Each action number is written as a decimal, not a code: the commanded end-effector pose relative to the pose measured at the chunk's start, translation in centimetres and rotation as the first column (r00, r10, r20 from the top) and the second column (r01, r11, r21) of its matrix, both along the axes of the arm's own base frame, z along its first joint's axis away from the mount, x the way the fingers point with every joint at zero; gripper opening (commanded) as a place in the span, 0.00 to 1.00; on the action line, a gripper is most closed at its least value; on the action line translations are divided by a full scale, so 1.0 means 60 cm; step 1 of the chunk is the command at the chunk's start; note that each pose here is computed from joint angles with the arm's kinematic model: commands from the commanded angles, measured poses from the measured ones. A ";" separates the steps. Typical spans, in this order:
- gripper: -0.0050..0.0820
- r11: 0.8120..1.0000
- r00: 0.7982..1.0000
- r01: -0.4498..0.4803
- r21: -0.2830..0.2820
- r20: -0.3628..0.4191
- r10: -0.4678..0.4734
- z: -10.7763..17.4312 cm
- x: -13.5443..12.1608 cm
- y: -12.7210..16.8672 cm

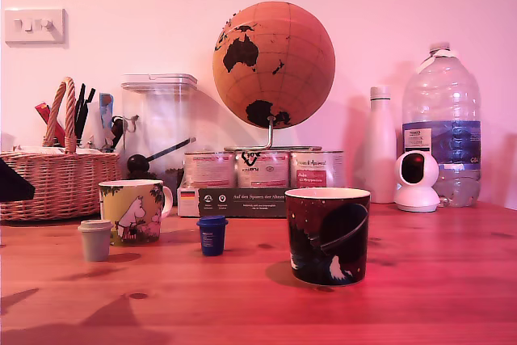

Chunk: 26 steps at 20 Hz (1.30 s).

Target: Pick up the coffee capsules on the table and drop them inside the coffee cup

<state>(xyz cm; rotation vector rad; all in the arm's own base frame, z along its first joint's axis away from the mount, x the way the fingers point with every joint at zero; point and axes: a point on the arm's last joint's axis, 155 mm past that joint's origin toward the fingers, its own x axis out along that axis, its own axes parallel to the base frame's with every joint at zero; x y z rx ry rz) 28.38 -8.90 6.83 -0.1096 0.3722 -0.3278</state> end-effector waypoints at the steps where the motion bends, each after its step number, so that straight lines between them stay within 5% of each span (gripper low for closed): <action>1: 0.94 1.000 1.000 0.005 0.005 0.001 -0.005 -0.007 -0.002 -0.001; 11: 0.94 0.999 1.000 0.026 0.047 -0.007 -0.025 -0.026 0.027 -0.014; 26: 0.94 0.996 0.999 0.041 0.079 -0.008 -0.040 -0.076 0.137 -0.043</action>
